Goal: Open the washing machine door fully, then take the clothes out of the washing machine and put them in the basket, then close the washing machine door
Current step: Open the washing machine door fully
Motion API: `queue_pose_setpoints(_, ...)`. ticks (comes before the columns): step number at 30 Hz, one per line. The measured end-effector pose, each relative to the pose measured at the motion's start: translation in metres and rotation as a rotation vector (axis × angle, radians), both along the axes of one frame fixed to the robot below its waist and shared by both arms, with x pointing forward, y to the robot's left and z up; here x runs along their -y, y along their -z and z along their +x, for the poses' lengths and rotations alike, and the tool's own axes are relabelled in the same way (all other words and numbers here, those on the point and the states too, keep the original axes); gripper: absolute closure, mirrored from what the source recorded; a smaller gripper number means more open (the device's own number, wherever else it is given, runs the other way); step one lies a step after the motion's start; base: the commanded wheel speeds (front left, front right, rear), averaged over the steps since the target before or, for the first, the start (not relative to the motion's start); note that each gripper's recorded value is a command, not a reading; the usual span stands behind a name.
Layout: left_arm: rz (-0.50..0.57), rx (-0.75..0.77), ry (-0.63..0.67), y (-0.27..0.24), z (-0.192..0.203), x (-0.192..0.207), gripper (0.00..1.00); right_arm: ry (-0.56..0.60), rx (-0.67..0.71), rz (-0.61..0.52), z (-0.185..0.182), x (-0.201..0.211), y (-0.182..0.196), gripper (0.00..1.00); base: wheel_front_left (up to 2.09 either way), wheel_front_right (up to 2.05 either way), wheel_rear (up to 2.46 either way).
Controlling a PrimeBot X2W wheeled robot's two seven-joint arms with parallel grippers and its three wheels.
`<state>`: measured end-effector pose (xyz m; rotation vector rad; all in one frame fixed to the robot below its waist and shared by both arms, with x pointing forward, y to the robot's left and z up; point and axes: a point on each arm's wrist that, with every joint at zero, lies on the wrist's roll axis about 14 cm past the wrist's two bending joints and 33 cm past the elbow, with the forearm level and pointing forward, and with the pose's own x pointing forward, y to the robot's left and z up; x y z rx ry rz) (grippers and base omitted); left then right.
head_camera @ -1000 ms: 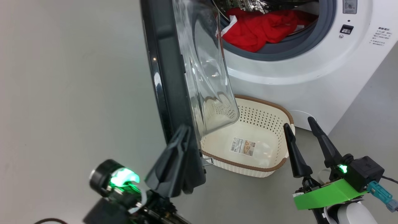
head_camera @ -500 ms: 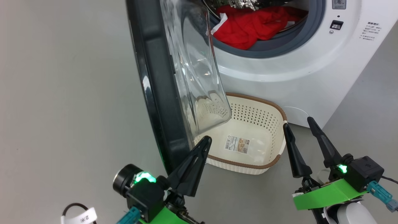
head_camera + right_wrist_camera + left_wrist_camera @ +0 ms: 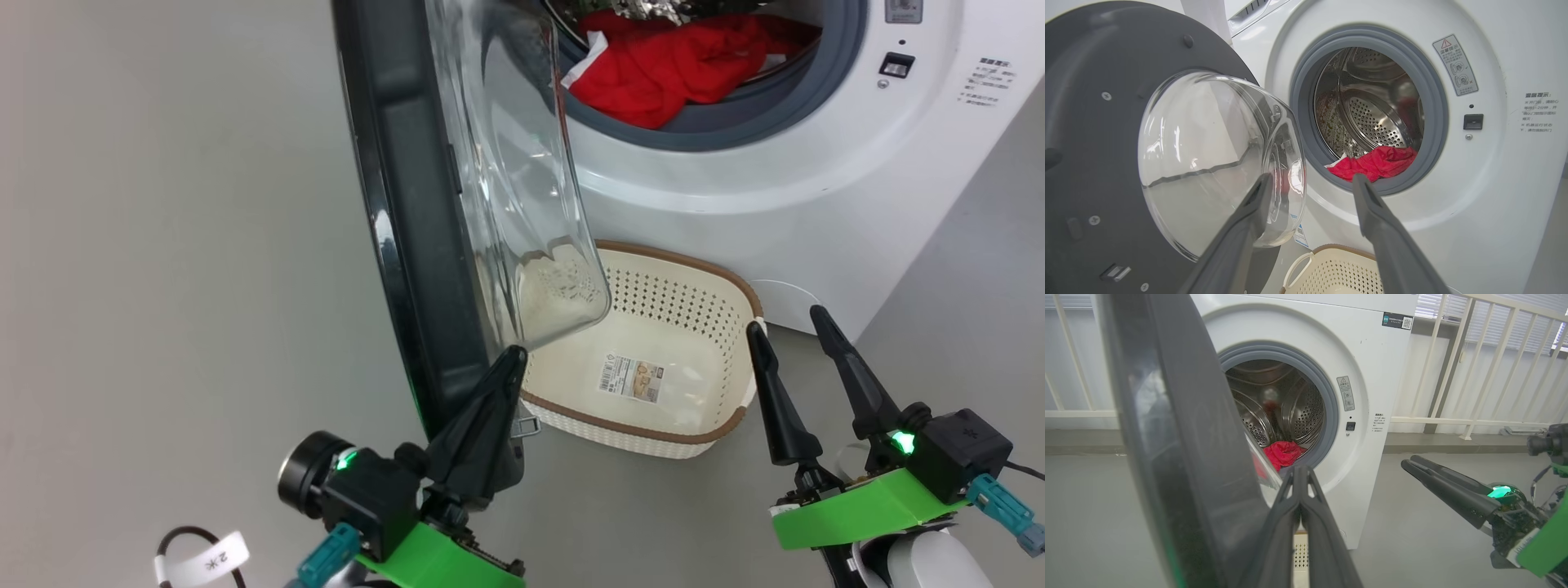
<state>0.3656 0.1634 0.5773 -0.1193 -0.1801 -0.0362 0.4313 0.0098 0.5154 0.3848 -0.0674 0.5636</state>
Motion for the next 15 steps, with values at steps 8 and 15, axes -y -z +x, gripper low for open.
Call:
queue_pose_setpoints(8, -0.007, -0.014, -0.093, 0.004, -0.010, -0.025, 1.00, -0.038, 0.002, 0.005, -0.001, -0.014, -0.001, 0.00, 0.00, 0.00, 0.00)
queue_pose_setpoints(15, 0.006, -0.016, -0.166, 0.004, -0.017, -0.050, 1.00, -0.058, -0.002, 0.009, -0.002, -0.022, 0.001, 0.00, 0.00, 0.00, 0.00)
